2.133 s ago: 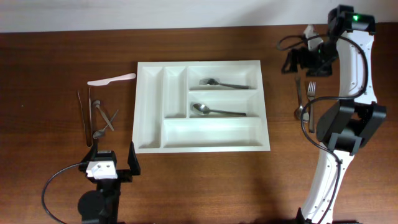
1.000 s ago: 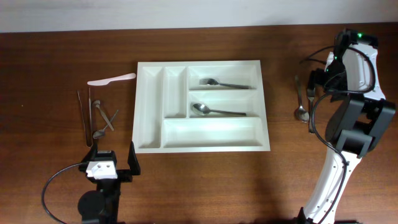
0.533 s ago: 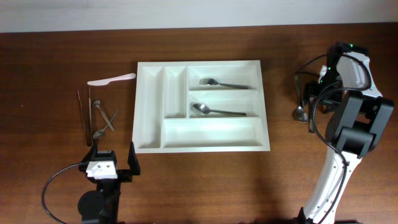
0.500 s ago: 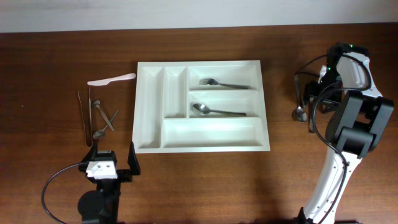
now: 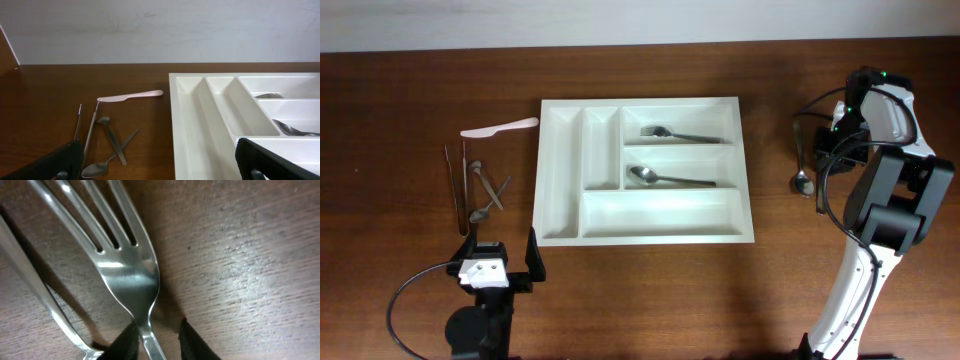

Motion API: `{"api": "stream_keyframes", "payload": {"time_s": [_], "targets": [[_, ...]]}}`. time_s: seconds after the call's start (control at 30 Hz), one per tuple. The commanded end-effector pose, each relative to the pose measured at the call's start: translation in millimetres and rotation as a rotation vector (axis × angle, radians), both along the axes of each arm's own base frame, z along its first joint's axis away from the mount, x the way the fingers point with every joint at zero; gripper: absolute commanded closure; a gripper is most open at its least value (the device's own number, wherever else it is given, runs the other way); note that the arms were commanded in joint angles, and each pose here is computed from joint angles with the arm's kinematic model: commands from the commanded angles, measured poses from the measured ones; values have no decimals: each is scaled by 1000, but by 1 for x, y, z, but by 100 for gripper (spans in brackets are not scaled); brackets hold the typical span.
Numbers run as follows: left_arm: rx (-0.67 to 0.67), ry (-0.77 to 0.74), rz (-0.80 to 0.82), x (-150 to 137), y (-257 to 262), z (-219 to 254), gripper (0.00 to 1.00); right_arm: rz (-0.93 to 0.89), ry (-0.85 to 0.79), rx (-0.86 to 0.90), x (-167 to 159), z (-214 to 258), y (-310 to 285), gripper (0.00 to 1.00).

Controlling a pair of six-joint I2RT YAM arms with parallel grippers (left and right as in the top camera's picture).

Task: Pack container
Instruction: 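Lower the right gripper and grasp the fork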

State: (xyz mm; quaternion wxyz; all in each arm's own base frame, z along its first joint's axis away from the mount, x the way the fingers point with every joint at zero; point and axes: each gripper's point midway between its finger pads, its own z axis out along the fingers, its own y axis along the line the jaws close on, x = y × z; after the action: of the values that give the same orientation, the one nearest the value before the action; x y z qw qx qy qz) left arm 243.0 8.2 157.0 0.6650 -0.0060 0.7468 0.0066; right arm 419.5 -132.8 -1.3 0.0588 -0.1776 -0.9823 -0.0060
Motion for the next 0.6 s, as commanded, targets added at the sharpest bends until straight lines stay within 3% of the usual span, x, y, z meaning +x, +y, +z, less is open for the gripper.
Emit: {"api": "stream_keyframes", "payload": {"time_s": [0.0,0.13,0.57], "targets": [[14,-4,-16,0,-3,-1,1,-8,29,-30,-7,-11,-6,84],[14,-4,-16,0,-3,-1,1,-8,25,-31,-6,-11,-7,96],[14,-4,-16,0,-3,-1,1,-8,12,-35,-2,-9,-8,96]]}}
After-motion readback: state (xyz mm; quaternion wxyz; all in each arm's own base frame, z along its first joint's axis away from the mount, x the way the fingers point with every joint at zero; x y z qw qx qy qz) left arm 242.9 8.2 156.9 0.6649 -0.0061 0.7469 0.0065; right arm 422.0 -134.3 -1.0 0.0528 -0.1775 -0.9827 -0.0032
